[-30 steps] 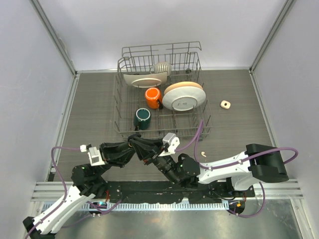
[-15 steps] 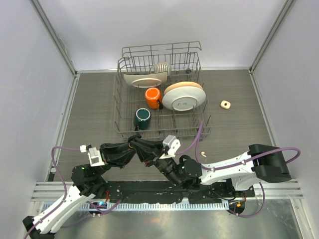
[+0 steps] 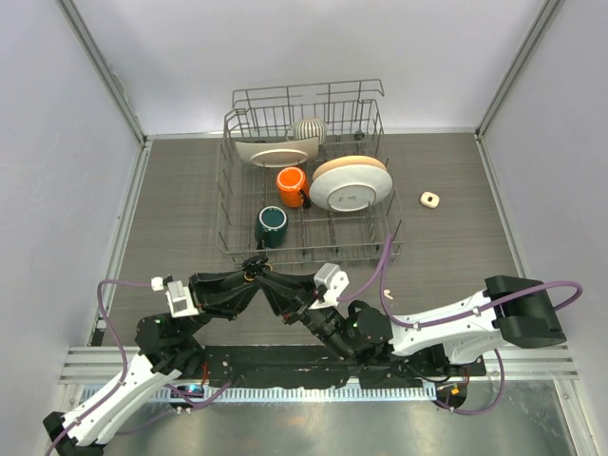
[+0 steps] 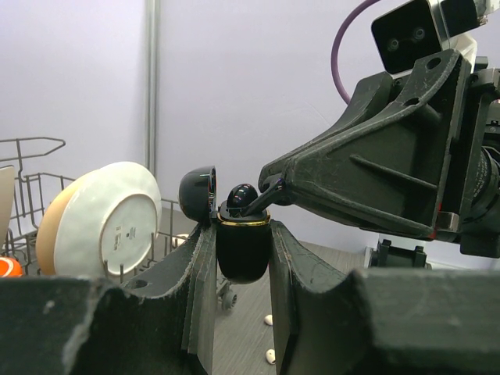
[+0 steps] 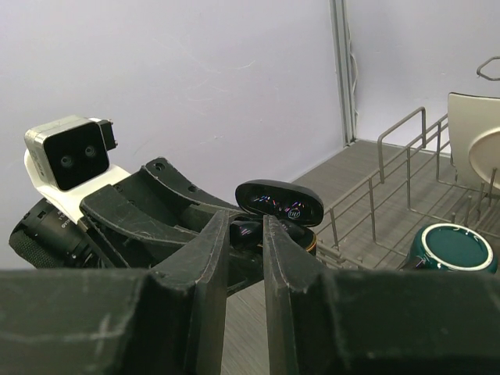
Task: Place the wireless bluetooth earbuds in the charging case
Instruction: Place the earbud in the charging case.
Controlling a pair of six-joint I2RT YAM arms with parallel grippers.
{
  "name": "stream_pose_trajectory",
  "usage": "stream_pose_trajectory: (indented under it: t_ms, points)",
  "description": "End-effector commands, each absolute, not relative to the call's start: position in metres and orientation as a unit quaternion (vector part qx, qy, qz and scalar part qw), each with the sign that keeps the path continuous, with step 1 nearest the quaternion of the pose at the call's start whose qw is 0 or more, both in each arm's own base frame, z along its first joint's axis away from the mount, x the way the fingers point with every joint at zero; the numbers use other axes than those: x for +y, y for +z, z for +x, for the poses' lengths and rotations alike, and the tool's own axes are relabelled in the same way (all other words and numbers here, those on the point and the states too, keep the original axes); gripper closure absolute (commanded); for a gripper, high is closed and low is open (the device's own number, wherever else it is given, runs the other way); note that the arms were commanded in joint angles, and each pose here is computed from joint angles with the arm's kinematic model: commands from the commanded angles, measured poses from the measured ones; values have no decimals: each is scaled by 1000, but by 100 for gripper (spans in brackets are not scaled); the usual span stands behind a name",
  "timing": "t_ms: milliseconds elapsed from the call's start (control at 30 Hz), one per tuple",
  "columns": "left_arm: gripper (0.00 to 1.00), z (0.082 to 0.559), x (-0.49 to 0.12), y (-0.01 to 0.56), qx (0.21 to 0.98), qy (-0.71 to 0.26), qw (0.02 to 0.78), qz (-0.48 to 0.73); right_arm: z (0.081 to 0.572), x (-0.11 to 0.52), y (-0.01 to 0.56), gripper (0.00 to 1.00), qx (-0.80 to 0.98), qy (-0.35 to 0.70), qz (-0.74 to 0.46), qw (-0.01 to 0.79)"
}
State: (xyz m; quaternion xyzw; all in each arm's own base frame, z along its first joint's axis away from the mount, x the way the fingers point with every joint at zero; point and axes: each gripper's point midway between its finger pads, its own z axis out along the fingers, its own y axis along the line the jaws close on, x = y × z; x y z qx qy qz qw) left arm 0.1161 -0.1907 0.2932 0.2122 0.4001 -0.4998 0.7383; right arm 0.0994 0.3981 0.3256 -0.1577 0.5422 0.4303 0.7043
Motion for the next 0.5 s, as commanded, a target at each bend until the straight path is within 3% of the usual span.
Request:
stream_pose_trajectory:
  t_ms: [0,467]
  points:
    - [100,124,-183,277,387,-488,761,184,96,394,322,99,548,419,-162,705]
    - [100,117,-198,259,394,-482,743,246,102,387,381,99,533,480,-104,689]
